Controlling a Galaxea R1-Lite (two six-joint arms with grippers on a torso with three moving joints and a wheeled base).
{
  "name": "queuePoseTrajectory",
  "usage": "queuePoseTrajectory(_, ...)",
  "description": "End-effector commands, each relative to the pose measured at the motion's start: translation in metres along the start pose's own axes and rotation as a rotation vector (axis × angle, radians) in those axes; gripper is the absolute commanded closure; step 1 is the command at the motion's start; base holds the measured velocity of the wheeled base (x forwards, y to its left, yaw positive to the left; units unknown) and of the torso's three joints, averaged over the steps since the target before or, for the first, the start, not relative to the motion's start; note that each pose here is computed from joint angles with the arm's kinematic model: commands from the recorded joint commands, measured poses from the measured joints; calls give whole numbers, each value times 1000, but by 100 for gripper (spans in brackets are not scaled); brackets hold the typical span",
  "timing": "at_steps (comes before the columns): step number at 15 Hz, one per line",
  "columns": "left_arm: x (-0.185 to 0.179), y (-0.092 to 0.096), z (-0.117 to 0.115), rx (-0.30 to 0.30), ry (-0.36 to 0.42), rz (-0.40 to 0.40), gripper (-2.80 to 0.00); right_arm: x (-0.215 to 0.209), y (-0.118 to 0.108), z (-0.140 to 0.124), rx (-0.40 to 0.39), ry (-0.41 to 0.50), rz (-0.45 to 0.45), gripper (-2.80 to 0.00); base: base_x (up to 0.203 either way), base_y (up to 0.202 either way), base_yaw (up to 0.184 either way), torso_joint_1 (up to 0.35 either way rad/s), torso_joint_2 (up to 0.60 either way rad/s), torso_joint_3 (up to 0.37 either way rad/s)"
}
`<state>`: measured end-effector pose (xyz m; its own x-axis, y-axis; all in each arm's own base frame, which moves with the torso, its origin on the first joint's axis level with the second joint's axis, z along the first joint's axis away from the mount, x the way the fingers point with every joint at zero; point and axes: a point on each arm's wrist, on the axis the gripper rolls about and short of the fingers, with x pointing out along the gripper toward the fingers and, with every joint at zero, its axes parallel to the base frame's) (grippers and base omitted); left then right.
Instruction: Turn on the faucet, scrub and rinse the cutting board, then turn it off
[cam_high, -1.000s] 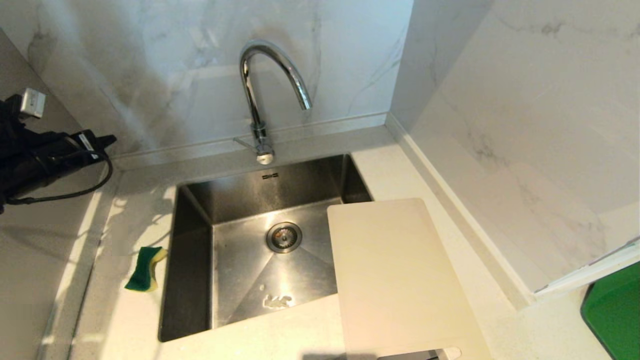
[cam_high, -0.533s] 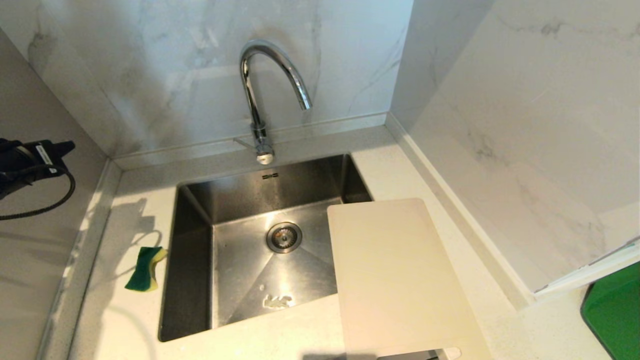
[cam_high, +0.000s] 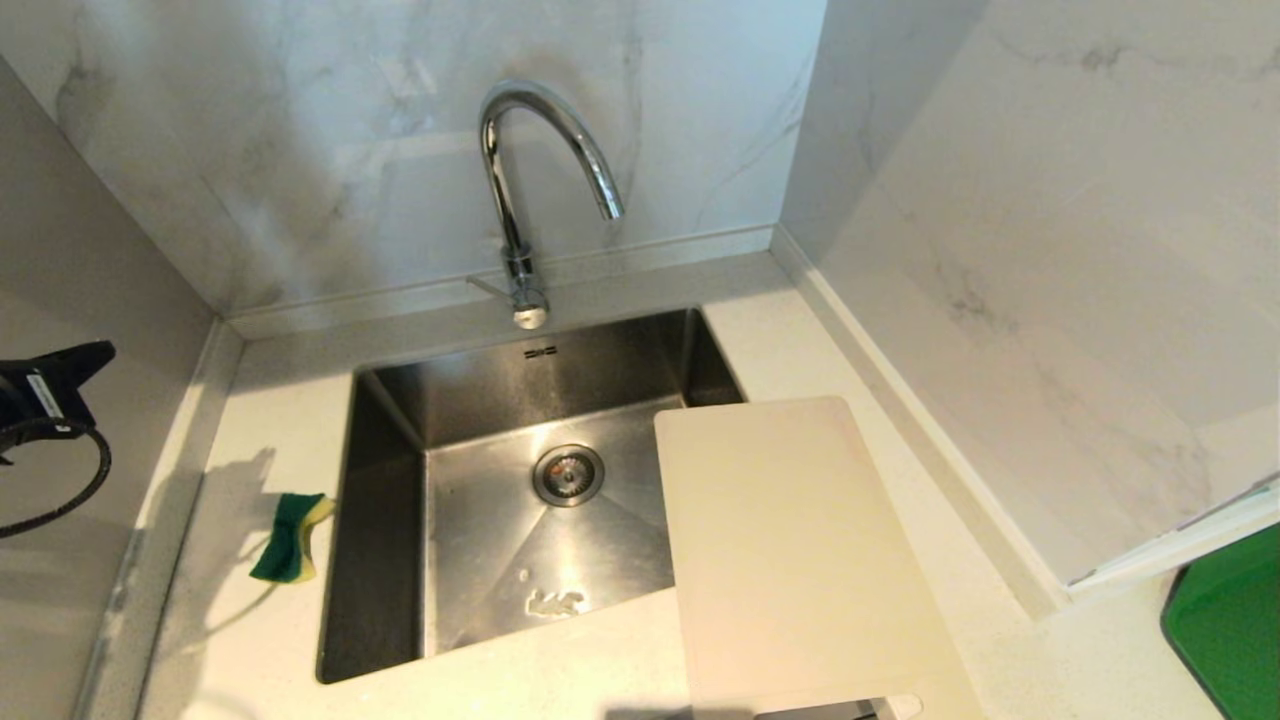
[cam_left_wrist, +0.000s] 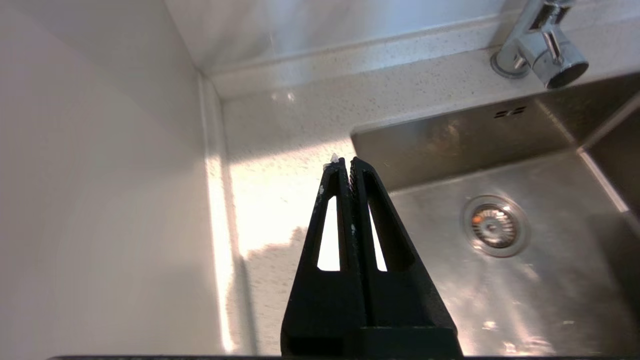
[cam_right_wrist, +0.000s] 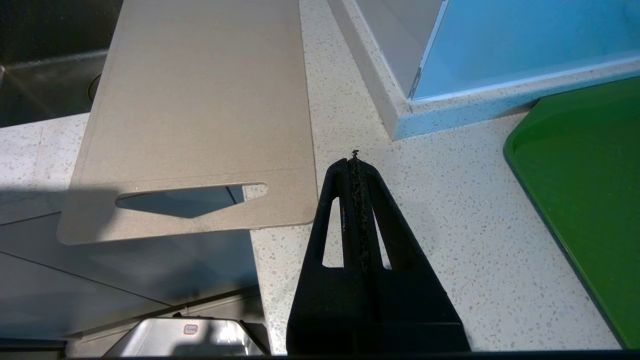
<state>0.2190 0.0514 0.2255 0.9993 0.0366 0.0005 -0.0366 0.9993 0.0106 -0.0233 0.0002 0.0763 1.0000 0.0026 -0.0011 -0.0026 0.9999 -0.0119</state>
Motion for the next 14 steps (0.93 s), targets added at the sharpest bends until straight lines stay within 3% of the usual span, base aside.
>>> queuePoseTrajectory(1,-11,-2,-12,43,-36,4,0,0,0,0,0,0,1,0,0,0,0,0,0,0)
queuePoseTrajectory(4,-26,-5,-27,58,-48,27,0,0,0,0,0,0,1,0,0,0,0,0,0,0)
queuePoseTrajectory(14,-92,-20,-54,-14,-38,22,0,0,0,0,0,0,1,0,0,0,0,0,0,0)
